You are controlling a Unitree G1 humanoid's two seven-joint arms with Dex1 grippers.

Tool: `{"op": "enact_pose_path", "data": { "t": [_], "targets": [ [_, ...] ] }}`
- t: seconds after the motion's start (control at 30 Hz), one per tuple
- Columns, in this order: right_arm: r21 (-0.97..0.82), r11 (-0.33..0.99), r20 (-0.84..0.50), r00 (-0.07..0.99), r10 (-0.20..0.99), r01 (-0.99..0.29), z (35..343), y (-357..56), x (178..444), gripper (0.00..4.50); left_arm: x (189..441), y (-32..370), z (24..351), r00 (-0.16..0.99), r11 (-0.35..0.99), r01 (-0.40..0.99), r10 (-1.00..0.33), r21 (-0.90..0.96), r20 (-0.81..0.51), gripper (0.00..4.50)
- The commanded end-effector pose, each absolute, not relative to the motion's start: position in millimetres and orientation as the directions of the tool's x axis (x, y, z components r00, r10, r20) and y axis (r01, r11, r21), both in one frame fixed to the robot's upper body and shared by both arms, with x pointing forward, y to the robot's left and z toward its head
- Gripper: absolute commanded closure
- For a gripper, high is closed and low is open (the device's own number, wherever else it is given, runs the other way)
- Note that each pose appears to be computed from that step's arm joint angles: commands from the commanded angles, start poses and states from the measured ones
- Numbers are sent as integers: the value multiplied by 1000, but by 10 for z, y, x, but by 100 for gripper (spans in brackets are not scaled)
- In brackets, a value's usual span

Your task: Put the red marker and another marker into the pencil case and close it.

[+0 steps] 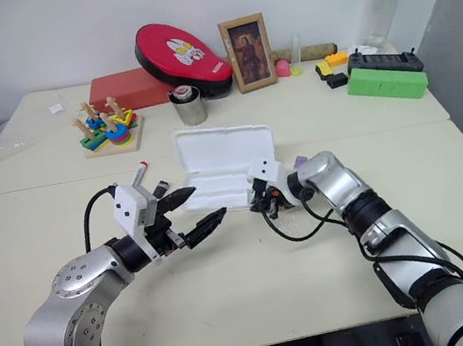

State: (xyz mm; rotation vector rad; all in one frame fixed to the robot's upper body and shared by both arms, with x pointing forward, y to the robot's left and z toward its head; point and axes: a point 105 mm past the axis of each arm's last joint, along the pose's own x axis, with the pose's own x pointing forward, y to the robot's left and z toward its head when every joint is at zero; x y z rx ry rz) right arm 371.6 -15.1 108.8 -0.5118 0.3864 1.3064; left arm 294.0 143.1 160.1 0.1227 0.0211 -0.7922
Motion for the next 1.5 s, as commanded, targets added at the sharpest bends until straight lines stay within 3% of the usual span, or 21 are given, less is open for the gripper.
{"op": "enact_pose_path", "data": {
  "t": [0.03, 0.23, 0.47, 0.63, 0.83, 1.03, 1.27, 1.37, 1.43, 1.5],
  "targets": [
    [-164, 153, -519, 217, 827, -974, 1171, -117, 3692, 444, 2921, 1418, 1732, 700, 692, 709, -714, 135, -22, 0],
    [-205, 10, -480, 110, 871, -979, 1346, -69, 3385, 444, 2855, 1533, 1695, 709, 699, 703, -703, 135, -55, 0],
    [-186, -83, -524, 27, 851, -979, 1166, -75, 2963, 444, 2744, 1656, 1644, 719, 708, 694, -688, 128, -96, 0],
    [-163, -67, -565, 37, 824, -984, 928, -54, 2894, 444, 2721, 1617, 1636, 714, 704, 700, -693, 119, -98, 0],
    [-180, -44, -561, 66, 825, -983, 920, -29, 2930, 444, 2729, 1594, 1657, 712, 702, 702, -696, 118, -95, 0],
    [-217, -60, -485, 54, 873, -974, 1187, -49, 2895, 326, 2797, 1728, 1889, 775, 773, 632, -632, 53, -2, 0],
    [-217, -36, -251, 20, 968, -975, 1952, -97, 2832, 157, 2980, 2269, 2434, 883, 895, 446, -436, -18, 176, 0],
    [-236, 40, -118, 69, 991, -971, 2307, -90, 2936, 93, 3110, 2501, 2444, 926, 936, 350, -352, 44, 139, 0],
    [-254, 99, -66, 119, 991, -962, 2448, -81, 3035, 26, 3208, 2632, 2367, 947, 951, 302, -307, 65, 92, 0],
    [-266, 126, -43, 142, 989, -956, 2515, -68, 3080, 1, 3276, 2713, 2287, 960, 959, 272, -276, 78, 48, 0]
  ]
}}
